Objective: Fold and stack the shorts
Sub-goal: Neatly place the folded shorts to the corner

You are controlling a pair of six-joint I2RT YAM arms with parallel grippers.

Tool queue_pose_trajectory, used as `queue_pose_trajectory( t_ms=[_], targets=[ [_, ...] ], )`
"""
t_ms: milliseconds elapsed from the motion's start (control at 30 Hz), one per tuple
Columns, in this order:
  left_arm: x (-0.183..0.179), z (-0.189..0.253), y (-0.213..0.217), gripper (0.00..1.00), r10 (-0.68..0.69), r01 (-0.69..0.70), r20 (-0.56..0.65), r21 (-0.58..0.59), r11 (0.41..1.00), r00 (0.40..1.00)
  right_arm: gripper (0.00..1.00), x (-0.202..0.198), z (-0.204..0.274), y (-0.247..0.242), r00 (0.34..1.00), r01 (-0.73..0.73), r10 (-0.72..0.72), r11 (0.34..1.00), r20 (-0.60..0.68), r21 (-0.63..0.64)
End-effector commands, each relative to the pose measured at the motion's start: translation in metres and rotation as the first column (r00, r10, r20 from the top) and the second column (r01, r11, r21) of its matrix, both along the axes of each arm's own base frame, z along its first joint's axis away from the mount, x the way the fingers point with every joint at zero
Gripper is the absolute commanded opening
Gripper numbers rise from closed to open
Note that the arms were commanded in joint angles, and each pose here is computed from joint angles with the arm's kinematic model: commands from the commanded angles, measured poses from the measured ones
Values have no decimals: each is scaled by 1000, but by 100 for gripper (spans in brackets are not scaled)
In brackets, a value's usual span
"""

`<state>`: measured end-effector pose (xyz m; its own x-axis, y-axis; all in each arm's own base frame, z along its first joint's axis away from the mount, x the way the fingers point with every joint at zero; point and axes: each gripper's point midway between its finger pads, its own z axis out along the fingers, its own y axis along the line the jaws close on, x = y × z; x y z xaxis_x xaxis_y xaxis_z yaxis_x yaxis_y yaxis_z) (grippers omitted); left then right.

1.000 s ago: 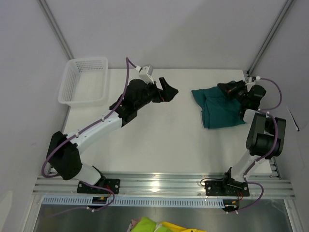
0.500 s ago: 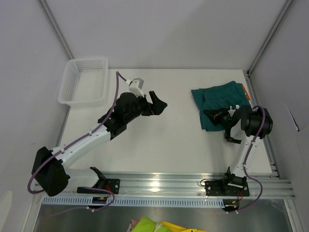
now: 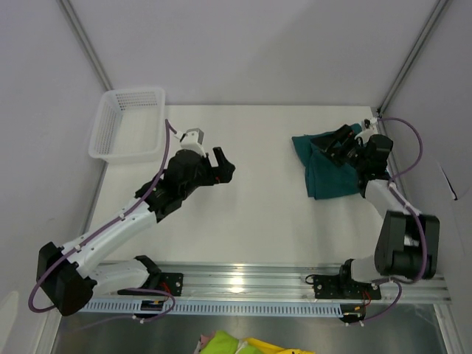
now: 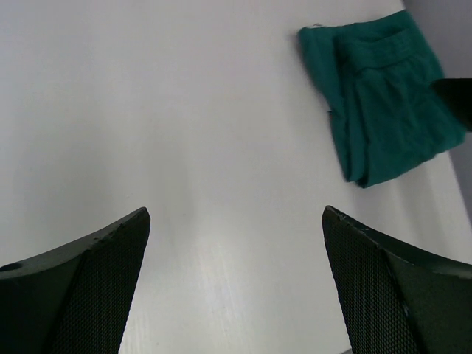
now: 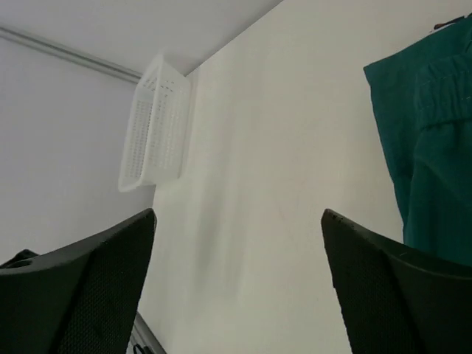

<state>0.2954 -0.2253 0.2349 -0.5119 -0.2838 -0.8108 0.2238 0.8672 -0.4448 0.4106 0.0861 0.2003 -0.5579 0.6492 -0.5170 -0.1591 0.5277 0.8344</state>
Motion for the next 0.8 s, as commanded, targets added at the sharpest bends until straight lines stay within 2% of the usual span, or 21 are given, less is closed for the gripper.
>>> queue_pose_trajectory(
  t_ms=[0,67,133,167,200,267,300,367,400,467,500,567,633,667,767],
  targets=[
    [-12,-33,38,99,100,-94,-40,127,987,994,100,-32,-10,-2,1000,13,-12,954,4,-300],
    [-16,-33,48,99,122,-118,-24,138,983,992,100,-49,4,-1,994,66,-26,909,103,-411],
    [-23,-37,57,99,123,-123,5,134,983,992,99,-65,8,8,988,84,-14,885,155,-458],
    [-25,-37,61,99,132,-134,21,131,982,991,100,-77,24,13,974,115,-6,878,228,-465],
    [-30,-52,67,99,135,-135,11,151,979,991,99,-84,11,7,970,152,-35,857,240,-492],
    [-34,-40,77,99,157,-164,68,123,979,985,99,-96,11,5,958,185,-41,845,284,-502],
    [-39,-55,83,99,162,-169,61,144,975,985,99,-106,8,2,948,214,-50,833,315,-510],
    [-44,-45,93,99,180,-193,110,114,975,977,99,-115,3,-1,941,235,-60,823,332,-517],
    [-47,-60,102,99,209,-222,105,134,966,972,100,-122,7,-2,929,257,-65,822,364,-508],
    [-52,-51,110,99,232,-247,153,87,965,961,100,-131,-13,-4,933,256,-69,816,352,-518],
    [-55,-69,115,99,235,-252,151,107,962,960,99,-134,-16,-3,931,255,-64,818,359,-515],
    [-59,-64,124,99,247,-267,196,83,960,949,99,-143,-31,1,933,230,-34,823,359,-520],
    [-62,-78,132,99,253,-281,214,115,953,944,100,-146,-32,5,928,214,-7,826,371,-521],
    [-64,-88,139,99,285,-311,218,96,945,933,100,-145,-35,6,928,211,1,824,373,-526],
    [-66,-82,135,99,258,-282,256,61,957,931,99,-141,-43,-1,935,245,-59,820,350,-517]
  ],
)
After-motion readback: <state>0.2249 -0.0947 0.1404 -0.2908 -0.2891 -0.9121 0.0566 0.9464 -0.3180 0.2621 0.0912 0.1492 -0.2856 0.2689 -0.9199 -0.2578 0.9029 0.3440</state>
